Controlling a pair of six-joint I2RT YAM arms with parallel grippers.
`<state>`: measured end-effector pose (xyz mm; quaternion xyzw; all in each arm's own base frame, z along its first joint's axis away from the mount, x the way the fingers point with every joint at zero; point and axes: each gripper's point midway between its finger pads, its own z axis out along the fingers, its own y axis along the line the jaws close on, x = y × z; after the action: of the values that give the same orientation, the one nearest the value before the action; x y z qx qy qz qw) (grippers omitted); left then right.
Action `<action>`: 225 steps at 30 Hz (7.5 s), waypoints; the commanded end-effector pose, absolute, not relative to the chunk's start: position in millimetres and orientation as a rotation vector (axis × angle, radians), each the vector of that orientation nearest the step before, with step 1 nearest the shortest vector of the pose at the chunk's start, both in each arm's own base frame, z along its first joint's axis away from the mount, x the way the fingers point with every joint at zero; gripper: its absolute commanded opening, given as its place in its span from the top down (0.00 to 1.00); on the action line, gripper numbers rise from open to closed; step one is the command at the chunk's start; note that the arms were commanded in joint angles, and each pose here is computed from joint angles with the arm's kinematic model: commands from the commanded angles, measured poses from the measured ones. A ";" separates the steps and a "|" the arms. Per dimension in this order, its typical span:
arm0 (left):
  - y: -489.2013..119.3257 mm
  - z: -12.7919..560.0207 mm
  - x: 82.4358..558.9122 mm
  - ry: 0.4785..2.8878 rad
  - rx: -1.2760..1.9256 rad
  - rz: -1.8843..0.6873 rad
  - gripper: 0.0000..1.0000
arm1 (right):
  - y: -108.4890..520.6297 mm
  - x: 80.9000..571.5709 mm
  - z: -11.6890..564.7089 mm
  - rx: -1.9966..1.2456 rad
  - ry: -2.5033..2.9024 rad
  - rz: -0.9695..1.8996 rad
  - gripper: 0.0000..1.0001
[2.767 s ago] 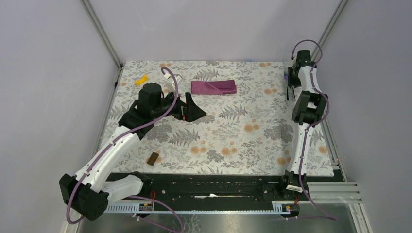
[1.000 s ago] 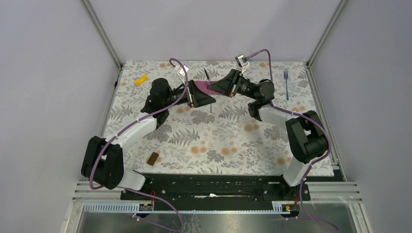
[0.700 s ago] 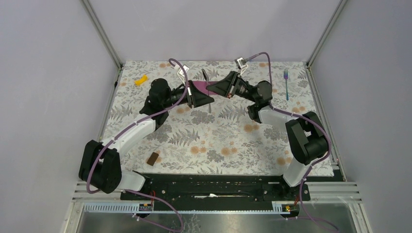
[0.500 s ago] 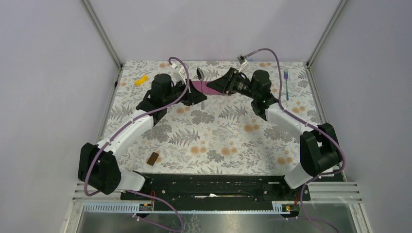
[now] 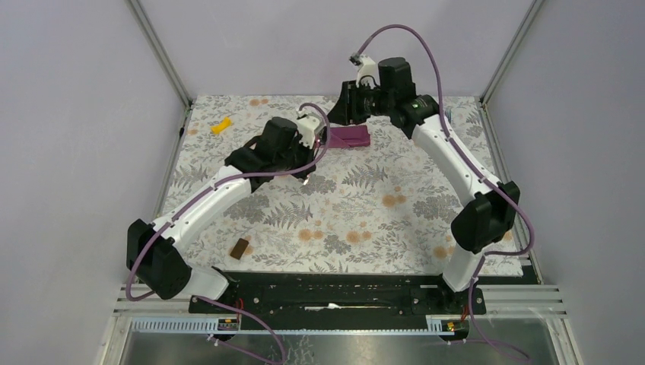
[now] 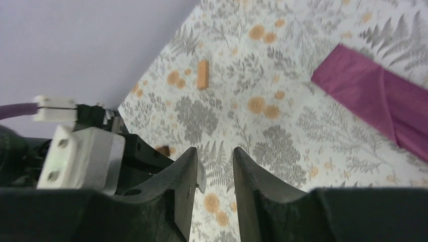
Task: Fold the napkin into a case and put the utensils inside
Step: Pass from the left arm to the right, then insert the spoon into the folded napkin, then move the fork to the corner of the board.
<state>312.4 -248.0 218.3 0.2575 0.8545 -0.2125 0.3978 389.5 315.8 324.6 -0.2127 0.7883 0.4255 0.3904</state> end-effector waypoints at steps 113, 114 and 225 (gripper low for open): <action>-213.9 198.2 395.5 2.246 -0.036 -0.990 0.48 | 166.9 483.7 172.7 -0.082 2.244 0.958 1.00; -218.3 194.0 408.5 2.234 -0.079 -1.026 0.51 | 161.1 492.6 164.9 -0.057 2.254 0.947 1.00; -224.1 213.5 430.4 2.093 -0.143 -1.289 0.53 | -33.1 551.1 96.9 -0.133 2.516 -0.147 0.26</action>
<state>466.1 -206.9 174.1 -0.1116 0.8294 -0.4318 0.3363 557.4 74.1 113.2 -0.0408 0.9381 0.0745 0.3358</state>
